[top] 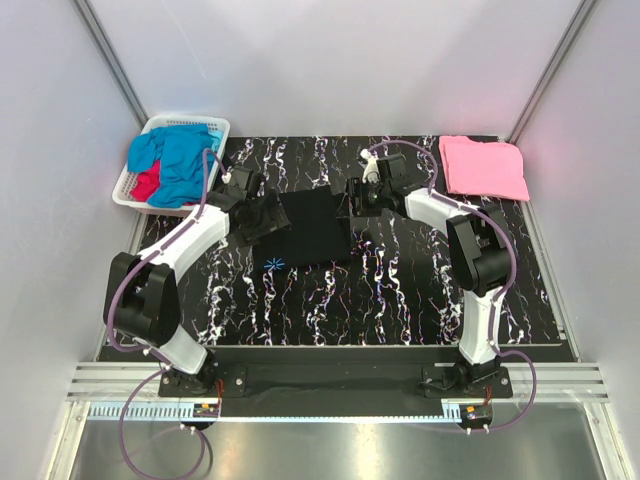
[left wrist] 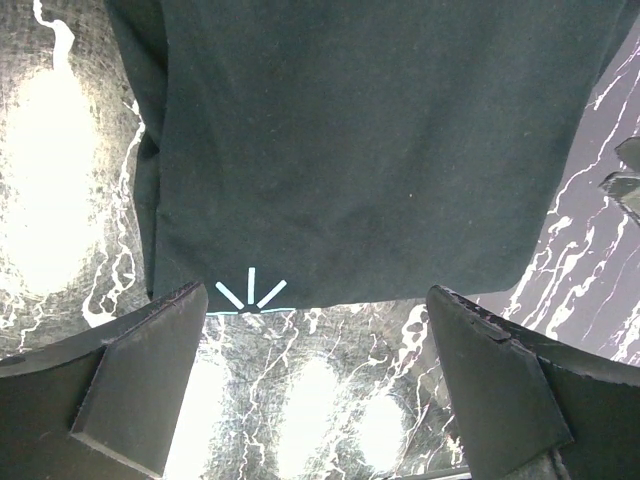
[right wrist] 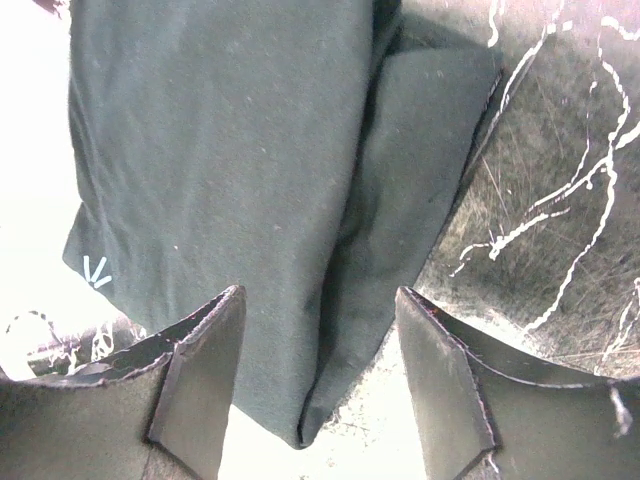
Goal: Fold and stack the t-shirts
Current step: Fold the tshirt, then neatly place the folded tshirt to the corner
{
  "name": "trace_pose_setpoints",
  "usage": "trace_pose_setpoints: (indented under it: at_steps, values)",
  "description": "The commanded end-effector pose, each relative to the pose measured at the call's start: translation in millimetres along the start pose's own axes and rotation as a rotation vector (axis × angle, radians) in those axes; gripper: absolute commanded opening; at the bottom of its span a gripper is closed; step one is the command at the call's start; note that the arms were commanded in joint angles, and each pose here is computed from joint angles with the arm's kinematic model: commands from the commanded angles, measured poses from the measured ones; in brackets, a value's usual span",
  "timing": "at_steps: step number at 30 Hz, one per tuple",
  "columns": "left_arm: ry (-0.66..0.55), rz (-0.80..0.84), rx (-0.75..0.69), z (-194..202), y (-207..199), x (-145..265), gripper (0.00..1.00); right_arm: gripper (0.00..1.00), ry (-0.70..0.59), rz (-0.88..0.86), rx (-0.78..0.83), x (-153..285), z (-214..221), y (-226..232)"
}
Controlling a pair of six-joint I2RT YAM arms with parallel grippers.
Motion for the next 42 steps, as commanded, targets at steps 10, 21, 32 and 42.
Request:
trace_pose_setpoints:
  at_steps: [10, 21, 32, 42]
  values:
    - [-0.033, 0.057, -0.007, -5.7, -3.8, 9.1, 0.99, 0.68, 0.012, -0.060, 0.029, -11.2, -5.5, 3.9]
    - [-0.024, 0.058, -0.007, -5.2, -1.0, 7.5, 0.99, 0.70, 0.089, -0.028, 0.007, -40.1, 12.4, -18.8]
    - [-0.037, 0.069, -0.002, -6.9, -0.5, 12.9, 0.99, 0.50, 0.155, -0.069, -0.024, -45.3, 22.9, -19.7]
    - [-0.063, 0.084, 0.009, -9.9, -2.7, 21.8, 0.99, 0.03, 0.231, -0.041, -0.011, -37.6, 30.6, -19.2]
Point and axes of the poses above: each gripper's point midway between its finger pads, its own x axis back along the fingers, its own y axis along the line the jaws close on, z = x × y, the point moved 8 cm from there along x, back along the fingers
